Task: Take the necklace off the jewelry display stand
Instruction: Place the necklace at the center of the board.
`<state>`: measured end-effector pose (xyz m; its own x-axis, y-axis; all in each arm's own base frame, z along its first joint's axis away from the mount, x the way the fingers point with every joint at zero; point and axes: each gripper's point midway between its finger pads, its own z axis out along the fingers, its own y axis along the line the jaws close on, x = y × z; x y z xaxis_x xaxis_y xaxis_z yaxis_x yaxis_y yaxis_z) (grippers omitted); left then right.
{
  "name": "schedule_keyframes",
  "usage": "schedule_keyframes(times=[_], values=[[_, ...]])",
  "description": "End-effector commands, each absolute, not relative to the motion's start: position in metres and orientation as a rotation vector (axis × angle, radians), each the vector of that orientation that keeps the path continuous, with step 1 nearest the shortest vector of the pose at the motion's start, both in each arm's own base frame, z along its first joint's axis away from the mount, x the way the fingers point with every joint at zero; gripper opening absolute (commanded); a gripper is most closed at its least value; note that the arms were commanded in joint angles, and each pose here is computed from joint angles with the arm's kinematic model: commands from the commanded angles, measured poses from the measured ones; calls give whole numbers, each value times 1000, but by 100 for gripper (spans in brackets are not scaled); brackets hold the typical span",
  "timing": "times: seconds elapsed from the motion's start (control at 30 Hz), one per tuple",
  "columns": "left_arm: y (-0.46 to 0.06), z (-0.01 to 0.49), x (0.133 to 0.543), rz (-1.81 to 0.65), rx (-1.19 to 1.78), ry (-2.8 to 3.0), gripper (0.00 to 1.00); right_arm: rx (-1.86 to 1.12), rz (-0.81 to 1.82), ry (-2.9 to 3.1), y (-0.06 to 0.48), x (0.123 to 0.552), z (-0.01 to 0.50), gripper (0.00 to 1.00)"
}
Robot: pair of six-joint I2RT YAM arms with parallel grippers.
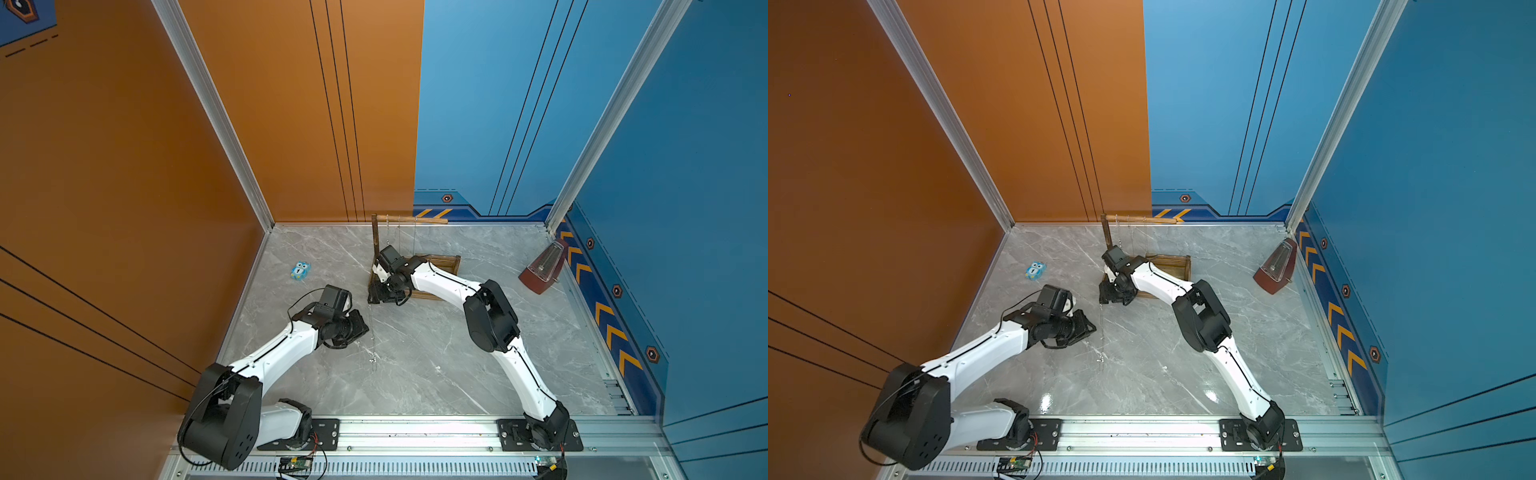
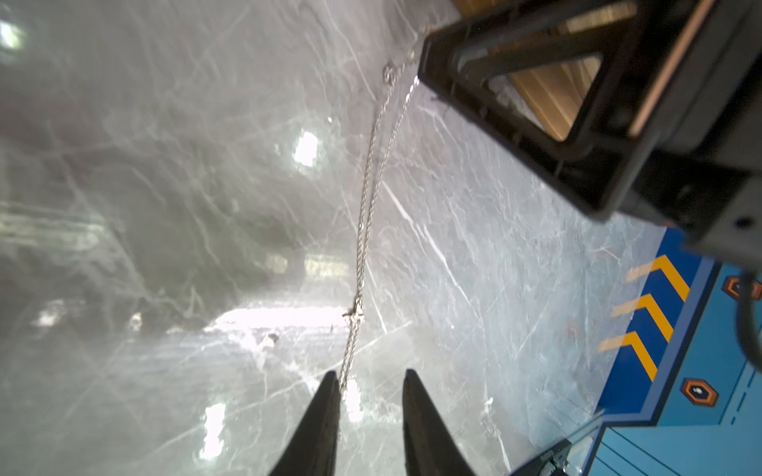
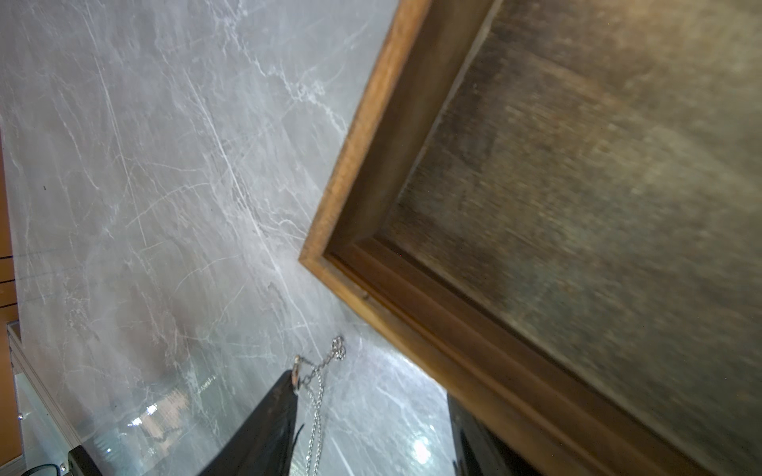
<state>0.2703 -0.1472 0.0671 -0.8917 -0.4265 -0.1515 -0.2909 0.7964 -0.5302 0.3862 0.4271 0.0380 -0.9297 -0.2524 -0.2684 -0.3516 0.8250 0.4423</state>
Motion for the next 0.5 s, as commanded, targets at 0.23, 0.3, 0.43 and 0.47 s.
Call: schedule_keyframes(times=[0.23,0.3,0.43,0.47], values=[[-156,57,334,-676,-495,2755,0,-430,703,2876,412,384,27,57],[-155,56,341,-667,-504,2752,0,-425,709,2878,412,384,26,57],[-158,47,352,-662,-521,2771,0,-423,709,2884,411,383,23,57],[-159,44,355,-659,-522,2777,0,-423,710,2883,411,383,23,56]])
